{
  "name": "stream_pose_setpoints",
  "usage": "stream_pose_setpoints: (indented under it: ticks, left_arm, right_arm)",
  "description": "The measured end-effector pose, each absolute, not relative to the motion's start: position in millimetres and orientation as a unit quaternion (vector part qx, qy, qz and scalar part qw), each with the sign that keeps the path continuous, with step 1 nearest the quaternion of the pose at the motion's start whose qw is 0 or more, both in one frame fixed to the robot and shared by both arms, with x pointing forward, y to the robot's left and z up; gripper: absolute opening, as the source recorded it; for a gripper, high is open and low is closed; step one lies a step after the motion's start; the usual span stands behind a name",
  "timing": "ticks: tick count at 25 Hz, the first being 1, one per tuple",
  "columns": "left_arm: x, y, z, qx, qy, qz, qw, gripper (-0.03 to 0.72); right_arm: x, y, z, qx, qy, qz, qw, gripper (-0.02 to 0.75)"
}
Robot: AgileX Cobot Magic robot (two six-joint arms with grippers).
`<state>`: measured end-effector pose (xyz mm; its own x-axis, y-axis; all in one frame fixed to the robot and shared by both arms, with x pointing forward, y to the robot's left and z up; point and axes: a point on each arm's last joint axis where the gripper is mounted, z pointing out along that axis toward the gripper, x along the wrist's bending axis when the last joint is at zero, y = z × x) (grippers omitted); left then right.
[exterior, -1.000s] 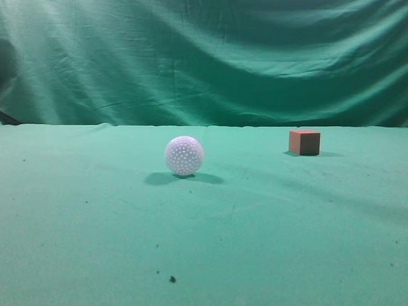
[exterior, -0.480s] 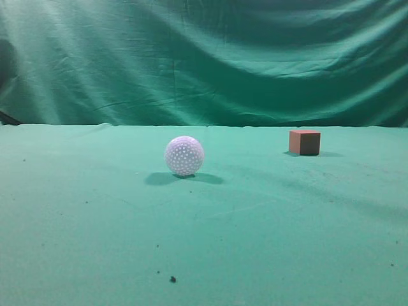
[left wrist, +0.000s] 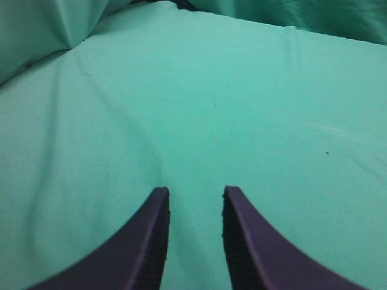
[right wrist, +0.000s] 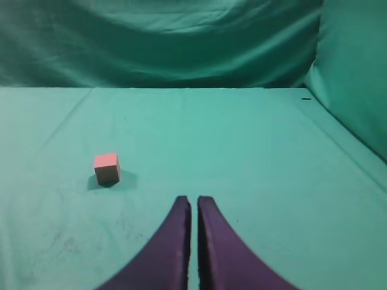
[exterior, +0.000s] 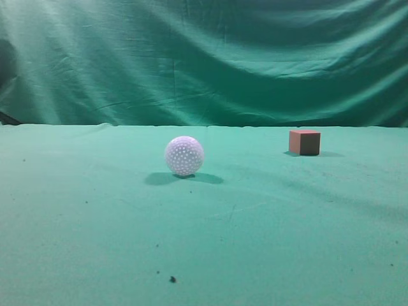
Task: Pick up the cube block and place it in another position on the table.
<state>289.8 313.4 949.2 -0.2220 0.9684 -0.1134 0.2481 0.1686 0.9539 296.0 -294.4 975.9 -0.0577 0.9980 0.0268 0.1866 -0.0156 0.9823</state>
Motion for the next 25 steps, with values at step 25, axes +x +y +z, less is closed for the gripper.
stream_pose_setpoints:
  ticks: [25]
  left_arm:
    - [289.8, 313.4, 949.2, 0.471, 0.646, 0.440, 0.409, 0.235]
  right_arm:
    - [290.4, -292.7, 944.9, 0.574, 0.574, 0.446, 0.376, 0.000]
